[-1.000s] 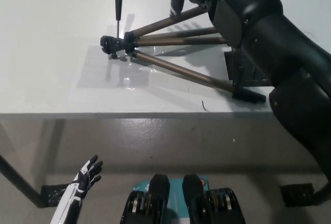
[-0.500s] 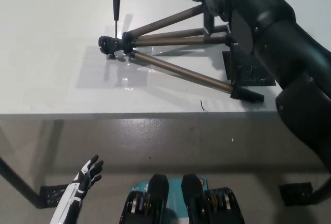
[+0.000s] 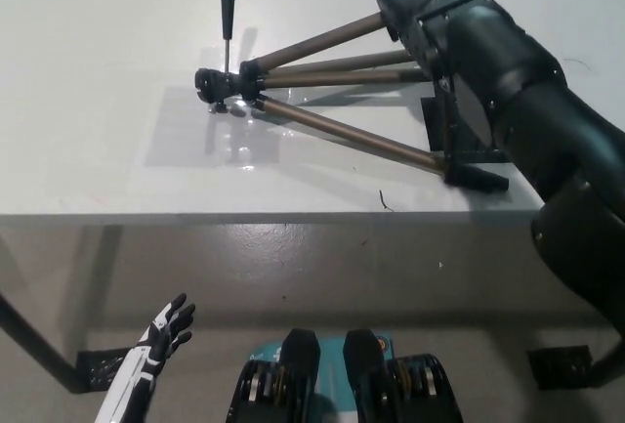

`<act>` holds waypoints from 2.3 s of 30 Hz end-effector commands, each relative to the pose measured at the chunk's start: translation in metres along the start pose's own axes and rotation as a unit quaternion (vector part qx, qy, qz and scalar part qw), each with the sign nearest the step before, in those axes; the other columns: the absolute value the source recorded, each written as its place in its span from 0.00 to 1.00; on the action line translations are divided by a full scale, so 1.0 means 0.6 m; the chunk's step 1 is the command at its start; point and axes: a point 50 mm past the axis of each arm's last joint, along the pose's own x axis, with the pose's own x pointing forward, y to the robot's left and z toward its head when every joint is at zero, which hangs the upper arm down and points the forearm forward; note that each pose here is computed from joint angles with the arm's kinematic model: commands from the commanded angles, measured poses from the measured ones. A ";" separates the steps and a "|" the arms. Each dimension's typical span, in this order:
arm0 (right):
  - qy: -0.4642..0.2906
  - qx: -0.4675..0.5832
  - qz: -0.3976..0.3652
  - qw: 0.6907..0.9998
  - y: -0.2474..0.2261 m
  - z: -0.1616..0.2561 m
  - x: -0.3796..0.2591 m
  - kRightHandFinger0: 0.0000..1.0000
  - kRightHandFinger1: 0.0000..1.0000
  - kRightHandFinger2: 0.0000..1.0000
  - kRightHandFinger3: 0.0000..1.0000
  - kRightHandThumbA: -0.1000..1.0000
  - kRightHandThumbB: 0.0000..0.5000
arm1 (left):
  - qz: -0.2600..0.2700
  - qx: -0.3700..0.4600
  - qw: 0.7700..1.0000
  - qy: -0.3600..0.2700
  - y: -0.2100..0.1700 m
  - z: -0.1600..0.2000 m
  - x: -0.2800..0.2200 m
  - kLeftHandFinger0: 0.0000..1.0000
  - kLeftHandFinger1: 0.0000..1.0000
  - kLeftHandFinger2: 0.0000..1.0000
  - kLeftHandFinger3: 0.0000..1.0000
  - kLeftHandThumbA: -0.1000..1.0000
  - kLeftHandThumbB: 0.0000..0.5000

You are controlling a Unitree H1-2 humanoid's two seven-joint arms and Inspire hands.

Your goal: A tripod lies near the right hand side of the table and the robot grab a leg of the tripod using its right hand and put it up right.

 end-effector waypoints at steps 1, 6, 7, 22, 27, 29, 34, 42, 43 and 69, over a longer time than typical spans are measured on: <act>-0.042 -0.078 -0.275 0.957 -0.034 -0.054 -0.018 0.00 0.05 0.55 0.22 0.00 0.45 | -0.023 0.010 0.999 -0.040 0.002 0.018 0.009 1.00 1.00 1.00 1.00 1.00 0.55; -0.049 -0.021 -0.296 0.954 -0.040 -0.051 -0.020 0.00 0.12 0.64 0.16 0.00 0.39 | -0.028 0.007 0.999 -0.039 0.002 0.019 0.009 1.00 1.00 1.00 1.00 1.00 0.54; -0.052 0.039 -0.305 0.950 -0.049 -0.053 -0.022 0.00 0.15 0.66 0.15 0.00 0.35 | -0.030 0.008 0.999 -0.040 0.001 0.021 0.011 1.00 1.00 1.00 1.00 1.00 0.56; -0.021 0.533 -0.430 0.729 -0.220 -0.132 -0.069 0.00 0.19 0.63 0.68 0.00 0.22 | -0.031 0.021 0.999 -0.036 0.000 0.019 0.008 1.00 1.00 1.00 1.00 1.00 0.57; -0.009 0.553 -0.446 0.703 -0.217 -0.149 -0.073 0.00 0.14 0.62 0.68 0.00 0.20 | -0.037 0.024 0.998 -0.035 0.002 0.016 0.002 1.00 1.00 1.00 1.00 1.00 0.62; -0.002 0.560 -0.447 0.698 -0.213 -0.156 -0.073 0.00 0.10 0.58 0.62 0.00 0.20 | -0.037 0.025 0.999 -0.031 0.001 0.015 0.000 1.00 1.00 1.00 1.00 1.00 0.65; 0.018 0.613 -0.444 0.653 -0.188 -0.164 -0.070 0.00 0.08 0.55 0.53 0.00 0.21 | -0.039 0.020 0.999 -0.023 -0.003 0.011 -0.003 1.00 1.00 1.00 1.00 1.00 0.71; 0.031 0.660 -0.421 0.621 -0.119 -0.131 -0.049 0.00 0.00 0.35 0.27 0.00 0.24 | -0.035 0.014 0.999 -0.025 -0.007 0.008 -0.009 1.00 1.00 1.00 1.00 1.00 0.68; 0.032 0.666 -0.418 0.617 -0.113 -0.124 -0.047 0.00 0.00 0.34 0.27 0.00 0.25 | -0.035 0.014 0.999 -0.024 -0.008 0.008 -0.010 1.00 1.00 1.00 1.00 1.00 0.68; 0.120 0.757 -0.238 0.597 0.238 0.100 -0.041 0.00 0.05 0.43 0.43 0.00 0.24 | -0.032 -0.003 0.999 -0.021 -0.018 0.002 -0.025 1.00 1.00 1.00 1.00 1.00 0.58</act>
